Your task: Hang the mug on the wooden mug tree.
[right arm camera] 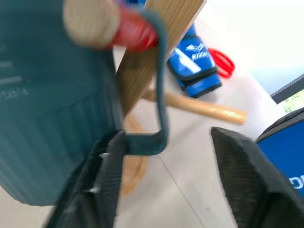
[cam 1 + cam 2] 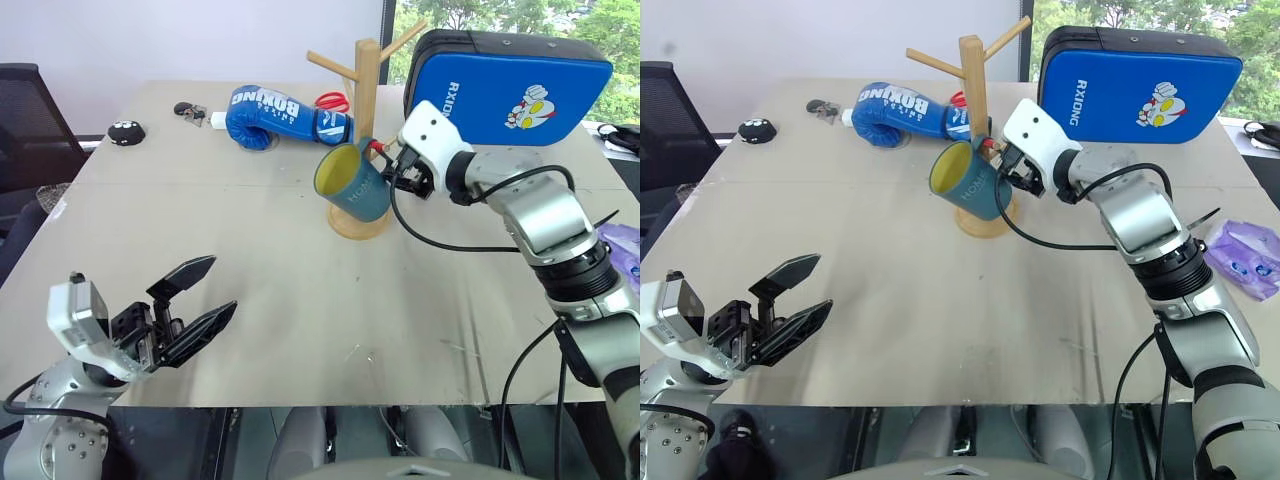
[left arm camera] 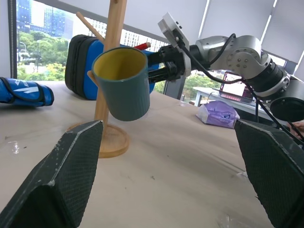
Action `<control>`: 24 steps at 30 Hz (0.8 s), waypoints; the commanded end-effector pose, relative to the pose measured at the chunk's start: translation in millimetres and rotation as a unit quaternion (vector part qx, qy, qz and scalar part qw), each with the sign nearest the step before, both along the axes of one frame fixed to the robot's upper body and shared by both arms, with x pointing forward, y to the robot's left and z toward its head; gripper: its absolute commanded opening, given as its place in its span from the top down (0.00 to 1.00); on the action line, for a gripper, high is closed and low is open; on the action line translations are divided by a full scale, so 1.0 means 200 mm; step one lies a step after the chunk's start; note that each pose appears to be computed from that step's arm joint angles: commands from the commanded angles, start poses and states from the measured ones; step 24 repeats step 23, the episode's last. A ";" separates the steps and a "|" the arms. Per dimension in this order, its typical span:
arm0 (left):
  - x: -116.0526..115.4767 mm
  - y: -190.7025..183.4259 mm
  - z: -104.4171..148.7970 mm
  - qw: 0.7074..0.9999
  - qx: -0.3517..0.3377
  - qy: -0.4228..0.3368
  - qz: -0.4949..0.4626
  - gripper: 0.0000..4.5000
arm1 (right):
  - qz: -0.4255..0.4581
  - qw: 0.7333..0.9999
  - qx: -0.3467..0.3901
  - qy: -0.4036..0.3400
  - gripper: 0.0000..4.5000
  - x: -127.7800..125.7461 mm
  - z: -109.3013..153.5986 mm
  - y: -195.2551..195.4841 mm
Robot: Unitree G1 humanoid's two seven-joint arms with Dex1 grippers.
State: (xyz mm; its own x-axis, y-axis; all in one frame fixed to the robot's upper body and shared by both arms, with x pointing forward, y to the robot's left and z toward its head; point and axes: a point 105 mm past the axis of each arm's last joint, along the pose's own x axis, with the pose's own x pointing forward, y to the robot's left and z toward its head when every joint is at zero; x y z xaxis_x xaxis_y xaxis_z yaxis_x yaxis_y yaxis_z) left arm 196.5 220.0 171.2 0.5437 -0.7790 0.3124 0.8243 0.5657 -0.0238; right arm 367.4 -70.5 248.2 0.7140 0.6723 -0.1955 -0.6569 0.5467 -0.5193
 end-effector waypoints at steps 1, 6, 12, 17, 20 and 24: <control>0.01 -0.09 0.03 1.000 0.019 0.006 -0.018 0.00 | 0.047 0.996 0.062 -0.037 0.42 -0.18 0.14 -0.09; 0.09 -0.16 -0.01 0.997 0.071 0.031 0.005 0.00 | 0.023 0.996 0.091 0.000 0.42 -0.38 0.00 -0.33; 0.15 -0.18 -0.07 0.991 0.115 0.074 0.006 0.00 | -0.084 0.987 0.112 0.084 0.30 -0.62 -0.37 -0.63; 0.16 -0.13 -0.12 0.984 0.145 0.108 0.008 0.00 | -0.102 0.980 0.121 0.120 0.01 -0.77 -0.49 -0.68; 0.18 -0.11 -0.13 0.981 0.153 0.117 0.014 0.00 | -0.117 0.979 0.127 0.111 0.01 -0.79 -0.49 -0.69; 0.17 -0.12 -0.15 0.979 0.158 0.125 0.014 0.00 | -0.128 0.977 0.128 0.113 0.01 -0.78 -0.51 -0.70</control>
